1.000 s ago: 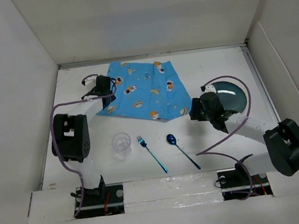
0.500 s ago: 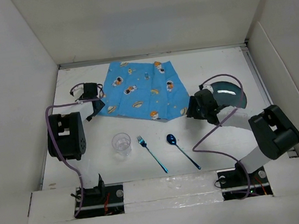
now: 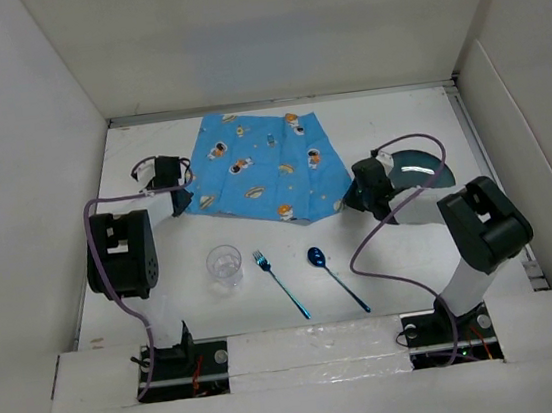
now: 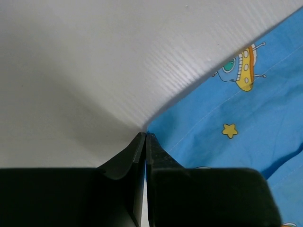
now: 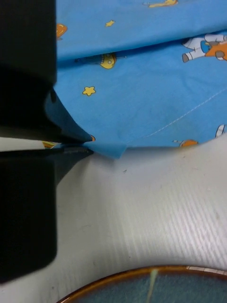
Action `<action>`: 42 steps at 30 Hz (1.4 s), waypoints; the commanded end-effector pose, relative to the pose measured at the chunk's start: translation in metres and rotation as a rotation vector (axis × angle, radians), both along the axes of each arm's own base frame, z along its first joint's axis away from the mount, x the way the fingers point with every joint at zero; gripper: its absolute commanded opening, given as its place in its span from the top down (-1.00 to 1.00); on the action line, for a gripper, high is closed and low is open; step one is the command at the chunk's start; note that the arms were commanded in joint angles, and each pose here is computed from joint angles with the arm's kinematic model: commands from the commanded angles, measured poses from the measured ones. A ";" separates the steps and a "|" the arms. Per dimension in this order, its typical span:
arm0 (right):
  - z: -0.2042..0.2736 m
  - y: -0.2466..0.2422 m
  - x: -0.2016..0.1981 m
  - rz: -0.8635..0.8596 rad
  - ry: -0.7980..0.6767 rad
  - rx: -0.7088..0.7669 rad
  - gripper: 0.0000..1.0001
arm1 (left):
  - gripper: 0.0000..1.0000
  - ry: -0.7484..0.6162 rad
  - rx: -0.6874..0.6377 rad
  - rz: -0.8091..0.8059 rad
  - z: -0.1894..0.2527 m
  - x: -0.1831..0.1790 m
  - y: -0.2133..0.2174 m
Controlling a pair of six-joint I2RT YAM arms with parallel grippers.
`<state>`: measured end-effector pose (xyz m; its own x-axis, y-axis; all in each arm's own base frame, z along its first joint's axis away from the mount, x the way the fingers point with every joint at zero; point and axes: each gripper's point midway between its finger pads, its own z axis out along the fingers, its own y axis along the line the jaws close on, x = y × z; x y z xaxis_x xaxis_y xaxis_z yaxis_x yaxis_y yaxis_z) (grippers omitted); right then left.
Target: Set the dinner table for one person
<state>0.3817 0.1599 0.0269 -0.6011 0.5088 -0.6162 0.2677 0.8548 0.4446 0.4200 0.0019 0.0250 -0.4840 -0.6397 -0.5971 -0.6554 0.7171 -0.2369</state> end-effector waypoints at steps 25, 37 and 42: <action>0.050 -0.043 -0.079 -0.231 -0.089 -0.087 0.31 | 0.08 -0.275 0.007 0.276 0.093 -0.061 0.033; 0.108 -0.017 -0.012 0.050 -0.199 -0.202 0.17 | -0.38 -0.313 0.134 -0.245 0.164 0.038 -0.061; 0.097 0.002 0.042 0.133 -0.125 -0.281 1.00 | -0.43 -0.142 0.167 -0.345 0.113 0.077 -0.075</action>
